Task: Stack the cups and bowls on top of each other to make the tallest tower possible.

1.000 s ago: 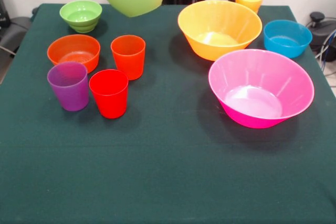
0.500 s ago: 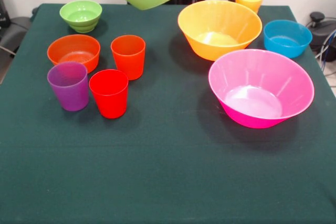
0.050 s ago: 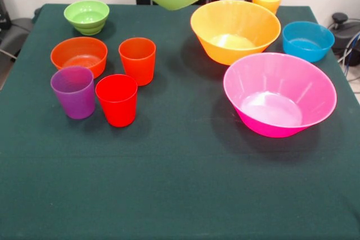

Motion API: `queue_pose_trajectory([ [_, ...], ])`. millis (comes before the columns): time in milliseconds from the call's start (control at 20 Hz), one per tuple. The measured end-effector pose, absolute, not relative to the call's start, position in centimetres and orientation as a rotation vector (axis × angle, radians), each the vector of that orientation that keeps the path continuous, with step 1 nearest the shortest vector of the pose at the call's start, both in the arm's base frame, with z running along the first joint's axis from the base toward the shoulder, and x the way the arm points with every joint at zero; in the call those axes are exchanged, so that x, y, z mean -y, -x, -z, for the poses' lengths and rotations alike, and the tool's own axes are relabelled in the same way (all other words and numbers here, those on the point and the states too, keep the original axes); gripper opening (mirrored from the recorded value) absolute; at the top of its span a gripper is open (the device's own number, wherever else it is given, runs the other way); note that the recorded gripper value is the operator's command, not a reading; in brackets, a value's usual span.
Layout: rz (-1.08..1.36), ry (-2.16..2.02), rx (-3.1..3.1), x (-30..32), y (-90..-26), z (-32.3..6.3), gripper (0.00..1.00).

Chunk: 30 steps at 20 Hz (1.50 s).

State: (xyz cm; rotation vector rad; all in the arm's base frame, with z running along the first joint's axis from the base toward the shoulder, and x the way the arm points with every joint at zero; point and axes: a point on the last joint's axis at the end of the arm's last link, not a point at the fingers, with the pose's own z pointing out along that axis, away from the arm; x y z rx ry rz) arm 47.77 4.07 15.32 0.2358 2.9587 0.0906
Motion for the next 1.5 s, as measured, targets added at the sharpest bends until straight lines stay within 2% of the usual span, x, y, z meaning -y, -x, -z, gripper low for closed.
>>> queue_pose_trajectory([
  [1500,-0.091,-0.176,-2.985,-4.8,-57.4,-16.4,0.0],
])
